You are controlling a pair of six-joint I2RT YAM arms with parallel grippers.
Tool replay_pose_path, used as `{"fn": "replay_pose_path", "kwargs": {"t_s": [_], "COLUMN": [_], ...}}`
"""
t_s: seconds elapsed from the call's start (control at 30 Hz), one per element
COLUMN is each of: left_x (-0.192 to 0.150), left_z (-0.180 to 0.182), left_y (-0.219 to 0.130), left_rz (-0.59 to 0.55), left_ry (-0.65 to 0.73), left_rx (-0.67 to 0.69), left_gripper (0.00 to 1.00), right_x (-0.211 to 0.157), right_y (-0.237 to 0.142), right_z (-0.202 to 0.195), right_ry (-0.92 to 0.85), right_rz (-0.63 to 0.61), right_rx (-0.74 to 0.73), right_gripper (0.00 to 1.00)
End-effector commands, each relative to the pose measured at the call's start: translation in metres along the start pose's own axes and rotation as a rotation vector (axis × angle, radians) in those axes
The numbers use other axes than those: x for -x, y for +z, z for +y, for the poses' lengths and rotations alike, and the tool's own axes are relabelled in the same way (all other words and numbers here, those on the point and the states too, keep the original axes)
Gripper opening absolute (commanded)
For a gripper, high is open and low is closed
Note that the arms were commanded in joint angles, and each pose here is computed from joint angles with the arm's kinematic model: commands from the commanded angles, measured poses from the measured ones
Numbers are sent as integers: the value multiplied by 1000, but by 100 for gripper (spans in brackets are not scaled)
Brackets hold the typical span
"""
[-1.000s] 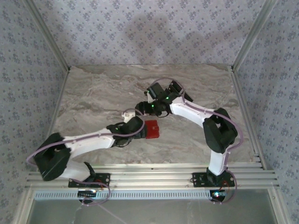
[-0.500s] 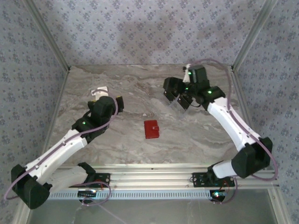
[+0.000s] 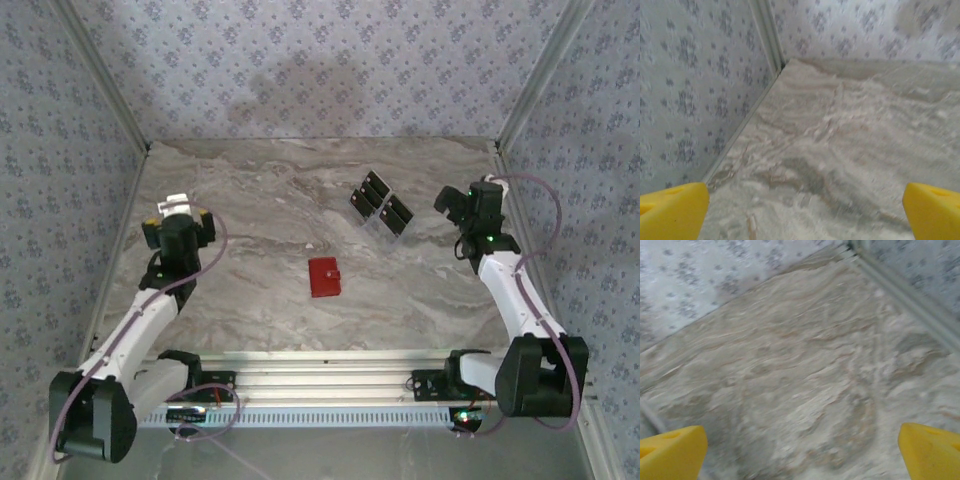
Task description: Put the credit cards into the card holder
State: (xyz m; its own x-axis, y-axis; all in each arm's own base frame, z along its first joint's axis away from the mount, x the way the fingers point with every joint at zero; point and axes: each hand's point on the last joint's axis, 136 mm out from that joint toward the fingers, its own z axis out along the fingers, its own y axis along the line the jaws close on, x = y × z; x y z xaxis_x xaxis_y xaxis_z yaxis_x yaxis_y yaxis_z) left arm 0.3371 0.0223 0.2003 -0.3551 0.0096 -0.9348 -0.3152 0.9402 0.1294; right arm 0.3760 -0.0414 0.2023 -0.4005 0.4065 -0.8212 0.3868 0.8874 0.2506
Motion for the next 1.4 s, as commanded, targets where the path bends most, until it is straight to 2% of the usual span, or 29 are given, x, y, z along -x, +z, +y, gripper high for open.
{"fn": "replay_pose_path", "kwargs": {"t_s": [0.0,0.17,0.3,0.53,0.63,0.93,1.0,1.03,1.1,1.37], "left_x": [-5,-44,-64,-65,-72,-82,-82,-83,-82,-83], "left_z": [-5,-14,-19,-19,-24,-35,-36,-36,-36,-35], "left_y": [13,43,55,65,71,89,89,89,90,89], "left_rz": [-61,-20,-6,-50,-48,25,31,34,32,32], "left_ry": [-28,10,41,-45,-45,-37,-39,-36,-40,-39], "left_rx": [-35,-45,-63,-140,-156,-227,-230,-231,-232,-231], "left_gripper": [100,100,100,100,100,100,100,100,100,100], "right_x": [7,-24,-42,-72,-73,-83,-101,-98,-103,-100], "right_y": [8,30,44,57,58,67,68,66,66,68], "right_z": [-20,-54,-54,-37,-31,-11,-7,-5,-5,-2], "right_ry": [-122,-159,-196,-227,-259,-336,-393,-398,-413,-419], "right_rz": [-86,-74,-70,-87,-101,-69,-87,-163,-107,-116], "right_rx": [-65,-114,-69,88,125,193,189,189,189,187], "right_gripper": [100,100,100,100,100,100,100,100,100,100]}}
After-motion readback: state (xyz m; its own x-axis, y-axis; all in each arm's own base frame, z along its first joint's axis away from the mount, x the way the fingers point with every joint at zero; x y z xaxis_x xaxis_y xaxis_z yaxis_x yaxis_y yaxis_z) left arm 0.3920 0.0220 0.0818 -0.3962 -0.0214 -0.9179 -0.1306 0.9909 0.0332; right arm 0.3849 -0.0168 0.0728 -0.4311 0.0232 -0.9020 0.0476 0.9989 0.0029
